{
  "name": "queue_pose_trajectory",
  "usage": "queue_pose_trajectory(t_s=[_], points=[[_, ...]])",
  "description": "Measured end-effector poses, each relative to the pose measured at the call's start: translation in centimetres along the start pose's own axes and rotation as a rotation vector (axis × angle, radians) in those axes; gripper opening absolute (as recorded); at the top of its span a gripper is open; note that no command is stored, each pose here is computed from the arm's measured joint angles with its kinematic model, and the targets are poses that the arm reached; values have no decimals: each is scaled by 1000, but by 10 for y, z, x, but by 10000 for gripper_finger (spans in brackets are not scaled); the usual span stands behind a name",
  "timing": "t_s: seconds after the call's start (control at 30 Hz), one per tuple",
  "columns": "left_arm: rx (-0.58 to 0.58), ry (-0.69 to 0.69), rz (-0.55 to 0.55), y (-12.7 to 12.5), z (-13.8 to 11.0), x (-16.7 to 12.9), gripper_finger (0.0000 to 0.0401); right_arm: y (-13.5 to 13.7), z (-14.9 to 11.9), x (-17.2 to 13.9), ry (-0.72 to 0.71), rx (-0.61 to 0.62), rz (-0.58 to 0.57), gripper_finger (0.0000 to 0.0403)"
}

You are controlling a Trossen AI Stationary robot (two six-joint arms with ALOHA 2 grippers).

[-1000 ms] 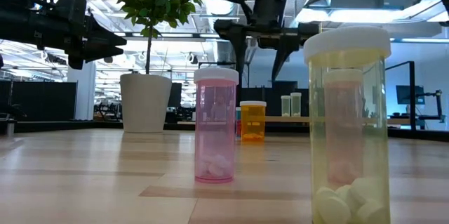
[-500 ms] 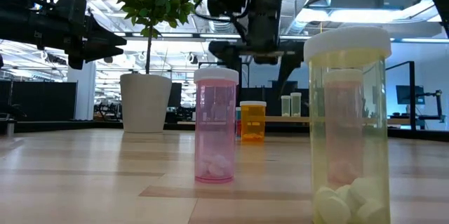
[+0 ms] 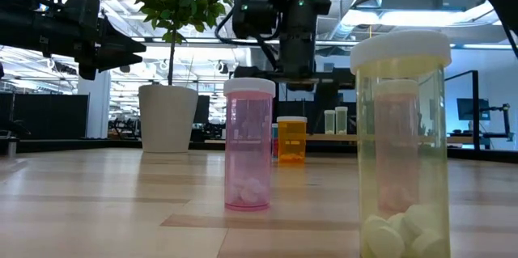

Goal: Pick and place medicine bottles onto shelf by color
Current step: Put the orange pill bottle on the shelf

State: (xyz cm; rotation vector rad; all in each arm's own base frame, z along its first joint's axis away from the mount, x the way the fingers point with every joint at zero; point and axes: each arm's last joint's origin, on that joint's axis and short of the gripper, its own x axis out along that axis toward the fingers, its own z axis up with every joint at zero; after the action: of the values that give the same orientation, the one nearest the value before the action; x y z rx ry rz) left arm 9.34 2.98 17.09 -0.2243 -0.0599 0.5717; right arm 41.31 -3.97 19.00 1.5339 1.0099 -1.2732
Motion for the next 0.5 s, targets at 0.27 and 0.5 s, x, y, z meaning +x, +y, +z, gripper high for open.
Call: queue_pose_trajectory(t_s=[0.27, 0.5], points=[[0, 0, 0, 0, 0, 0, 181, 1, 0, 1, 9, -7, 7, 265], [0, 0, 0, 0, 0, 0, 181, 1, -1, 0, 10, -9, 6, 214]])
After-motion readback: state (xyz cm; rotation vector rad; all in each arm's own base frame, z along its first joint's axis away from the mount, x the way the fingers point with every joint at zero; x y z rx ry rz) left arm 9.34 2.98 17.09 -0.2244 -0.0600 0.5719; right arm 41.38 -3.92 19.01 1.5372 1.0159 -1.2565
